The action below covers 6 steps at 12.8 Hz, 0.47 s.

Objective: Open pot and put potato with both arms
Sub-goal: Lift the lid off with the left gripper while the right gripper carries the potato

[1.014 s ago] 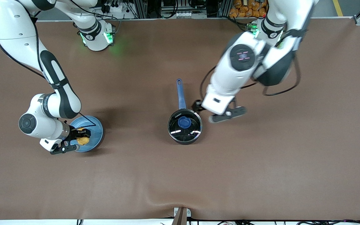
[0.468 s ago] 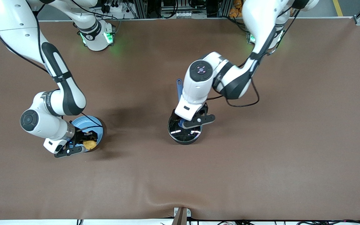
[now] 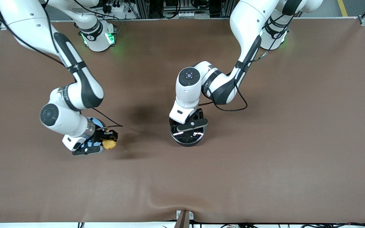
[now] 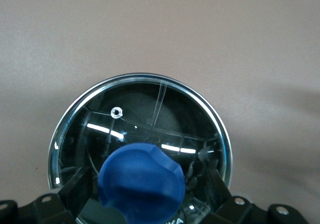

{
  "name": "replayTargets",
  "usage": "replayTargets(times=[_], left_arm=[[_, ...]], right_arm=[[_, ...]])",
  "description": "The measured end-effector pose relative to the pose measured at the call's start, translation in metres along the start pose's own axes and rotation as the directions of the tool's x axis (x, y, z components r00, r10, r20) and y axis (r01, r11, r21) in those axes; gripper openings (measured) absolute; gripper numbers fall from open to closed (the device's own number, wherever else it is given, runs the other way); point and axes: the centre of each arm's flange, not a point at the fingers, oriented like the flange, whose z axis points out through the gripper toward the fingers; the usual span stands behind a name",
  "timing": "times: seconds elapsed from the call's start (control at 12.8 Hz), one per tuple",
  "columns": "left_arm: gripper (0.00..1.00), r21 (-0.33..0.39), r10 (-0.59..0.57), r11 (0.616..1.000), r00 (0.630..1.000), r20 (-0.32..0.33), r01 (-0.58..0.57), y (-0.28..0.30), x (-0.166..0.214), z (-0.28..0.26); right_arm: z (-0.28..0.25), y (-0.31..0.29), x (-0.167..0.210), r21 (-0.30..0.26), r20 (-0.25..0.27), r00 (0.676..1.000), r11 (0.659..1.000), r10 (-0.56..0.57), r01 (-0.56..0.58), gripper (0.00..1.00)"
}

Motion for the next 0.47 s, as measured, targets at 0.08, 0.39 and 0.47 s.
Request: replayTargets(times=[0.08,0.39,0.47], left_arm=[[1.0,0.004,-0.002,1.0,1.0,0.0,0.002,-0.001,0.001,0.003],[0.61,-0.007,-0.022,1.0,1.0,-0.009,0.022,0.0,0.006,-0.001],[0.61,-0.015,-0.029,0.999,0.999,-0.014,0.029,0.002,0.008,-0.007]], right_arm=[[-0.001,-0.017,-0.001,0.004,-0.002,1.0,1.0,0.02,-0.02,0.59],[-0.006,-0.093,-0.008,0.025,-0.022,0.996,0.996,0.087,-0.086,0.59],[-0.009,-0.112,-0.011,0.031,-0.027,0.995,0.995,0.099,-0.098,0.59]])
